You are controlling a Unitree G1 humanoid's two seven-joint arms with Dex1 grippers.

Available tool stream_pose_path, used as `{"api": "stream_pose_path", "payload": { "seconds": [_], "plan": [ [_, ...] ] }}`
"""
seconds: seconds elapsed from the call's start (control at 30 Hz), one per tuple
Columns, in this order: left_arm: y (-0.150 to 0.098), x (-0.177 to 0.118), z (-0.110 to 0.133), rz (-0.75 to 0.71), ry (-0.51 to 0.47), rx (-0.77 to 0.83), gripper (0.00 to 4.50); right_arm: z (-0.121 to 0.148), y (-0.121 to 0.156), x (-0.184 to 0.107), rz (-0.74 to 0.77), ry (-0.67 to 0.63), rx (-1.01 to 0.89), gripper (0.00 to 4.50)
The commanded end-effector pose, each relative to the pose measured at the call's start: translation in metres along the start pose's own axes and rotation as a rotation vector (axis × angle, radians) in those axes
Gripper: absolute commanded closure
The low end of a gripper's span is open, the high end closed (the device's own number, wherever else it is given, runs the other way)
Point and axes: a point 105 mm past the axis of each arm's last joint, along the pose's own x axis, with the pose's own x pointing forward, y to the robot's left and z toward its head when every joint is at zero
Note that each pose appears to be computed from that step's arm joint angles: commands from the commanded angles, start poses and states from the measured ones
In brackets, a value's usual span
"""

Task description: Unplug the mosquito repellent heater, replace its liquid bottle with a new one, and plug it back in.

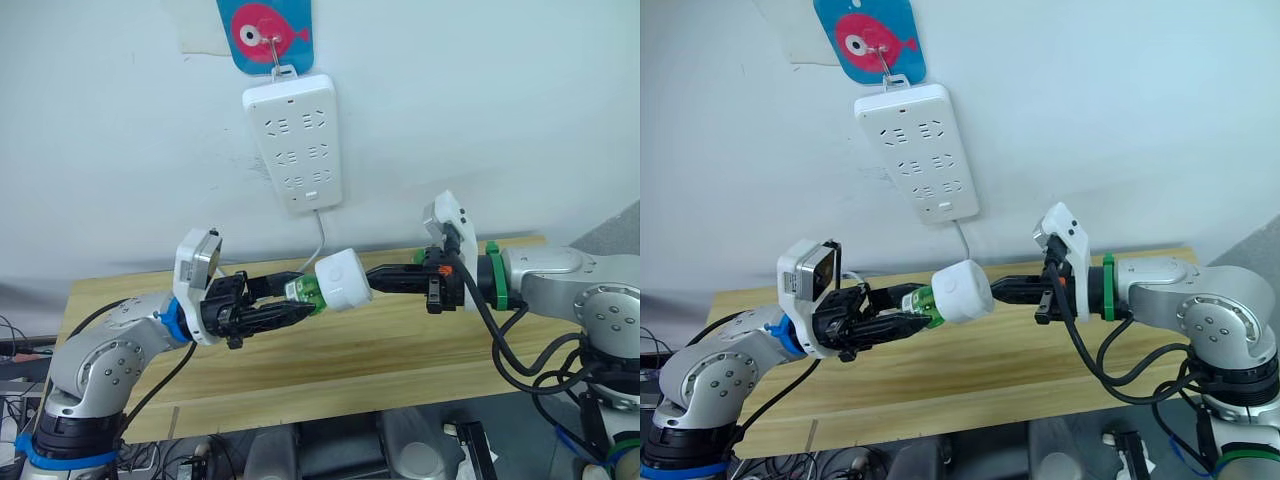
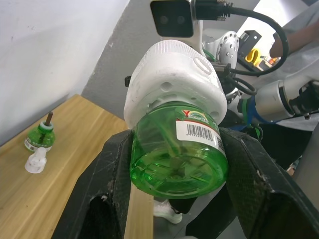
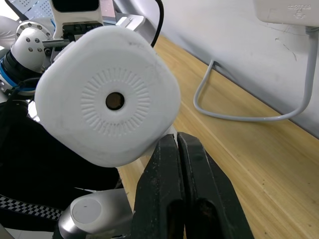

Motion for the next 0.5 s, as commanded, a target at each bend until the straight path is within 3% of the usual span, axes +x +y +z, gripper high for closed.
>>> {"api": "stream_pose_path", "payload": {
  "seconds": [0.03,0.27,0.5],
  "plan": [
    [-0.010,-0.001,0.006,-0.041,-0.012,-0.036,2.22,0.013,-0.003,-0.001,-0.012,-0.056,-0.036,4.43],
    [-0.017,-0.001,0.006,-0.057,-0.003,-0.077,2.22,0.017,-0.014,0.003,-0.049,-0.083,-0.032,4.43],
    [-0.017,0.007,0.014,-0.073,-0.042,-0.096,2.22,0.018,-0.002,0.024,0.038,-0.081,-0.035,4.43]
  ]
}}
